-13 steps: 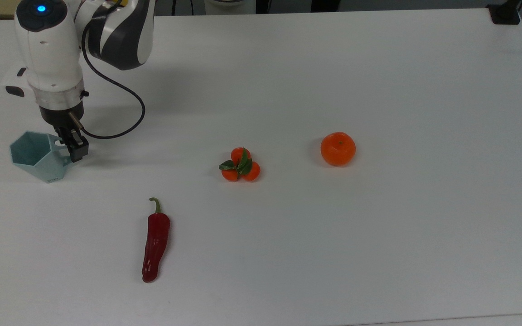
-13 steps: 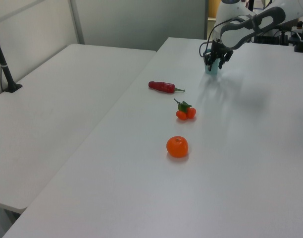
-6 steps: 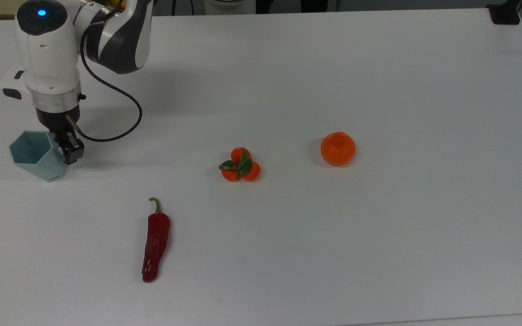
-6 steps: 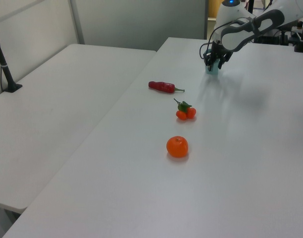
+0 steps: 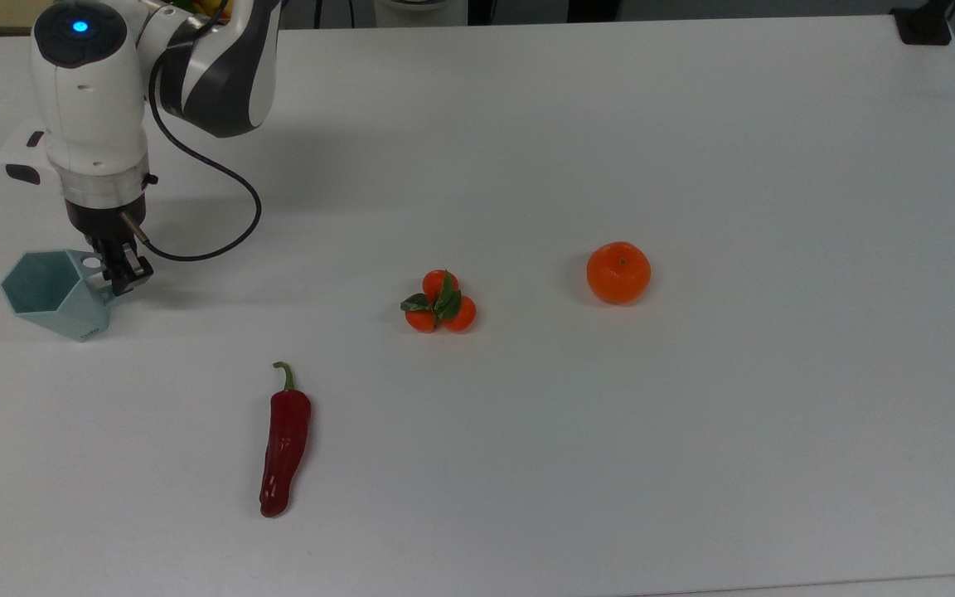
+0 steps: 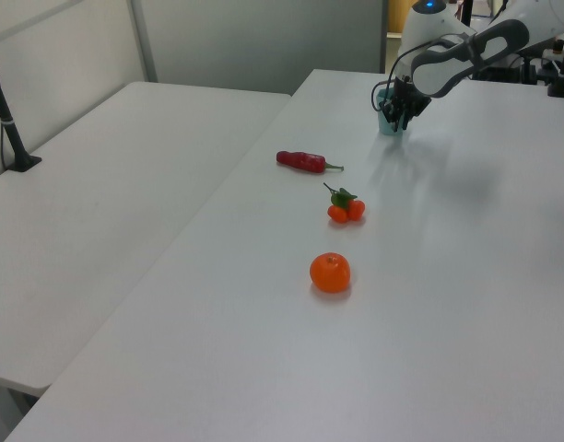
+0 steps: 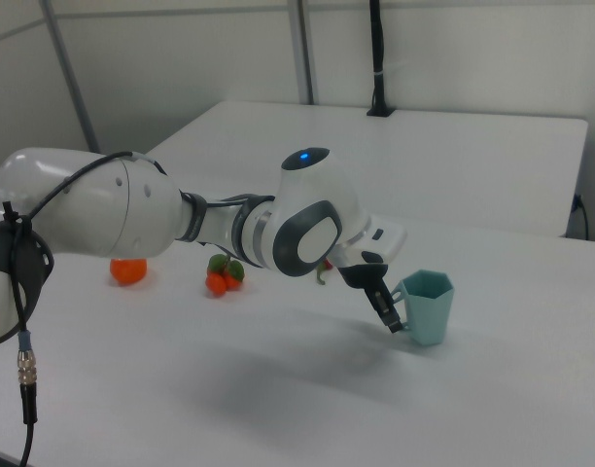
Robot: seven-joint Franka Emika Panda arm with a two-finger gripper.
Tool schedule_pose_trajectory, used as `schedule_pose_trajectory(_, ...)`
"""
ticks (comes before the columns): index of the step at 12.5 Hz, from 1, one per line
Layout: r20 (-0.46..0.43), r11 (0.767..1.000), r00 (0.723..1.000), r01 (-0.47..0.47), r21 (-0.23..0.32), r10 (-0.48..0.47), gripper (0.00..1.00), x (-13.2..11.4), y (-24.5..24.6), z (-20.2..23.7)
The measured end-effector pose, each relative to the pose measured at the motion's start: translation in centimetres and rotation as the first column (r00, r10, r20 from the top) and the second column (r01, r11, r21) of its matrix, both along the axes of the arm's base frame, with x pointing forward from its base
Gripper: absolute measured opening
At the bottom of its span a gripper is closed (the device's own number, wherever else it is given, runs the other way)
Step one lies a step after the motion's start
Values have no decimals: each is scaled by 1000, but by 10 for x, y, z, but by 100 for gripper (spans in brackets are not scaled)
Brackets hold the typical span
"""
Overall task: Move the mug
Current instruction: 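Close the gripper on the teal mug's rim wall, then lift the teal mug and carry it past the tomatoes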
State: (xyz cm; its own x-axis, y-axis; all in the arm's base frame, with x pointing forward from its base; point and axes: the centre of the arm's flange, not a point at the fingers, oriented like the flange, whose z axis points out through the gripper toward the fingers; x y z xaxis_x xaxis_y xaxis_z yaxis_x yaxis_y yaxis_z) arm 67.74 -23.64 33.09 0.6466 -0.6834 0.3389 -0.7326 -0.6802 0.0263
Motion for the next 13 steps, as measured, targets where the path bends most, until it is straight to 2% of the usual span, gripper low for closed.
schedule_pose_trajectory(5, 16, 1000, 1000, -7, -8, 7, 23, 3, 1, 10)
schedule_pose_trajectory(9, 74, 999, 996, -53, -14, 53, 23, 6, 18, 70)
schedule_pose_trajectory(13, 41, 989, 988, -150, 16, 149, 23, -10, 65, 152)
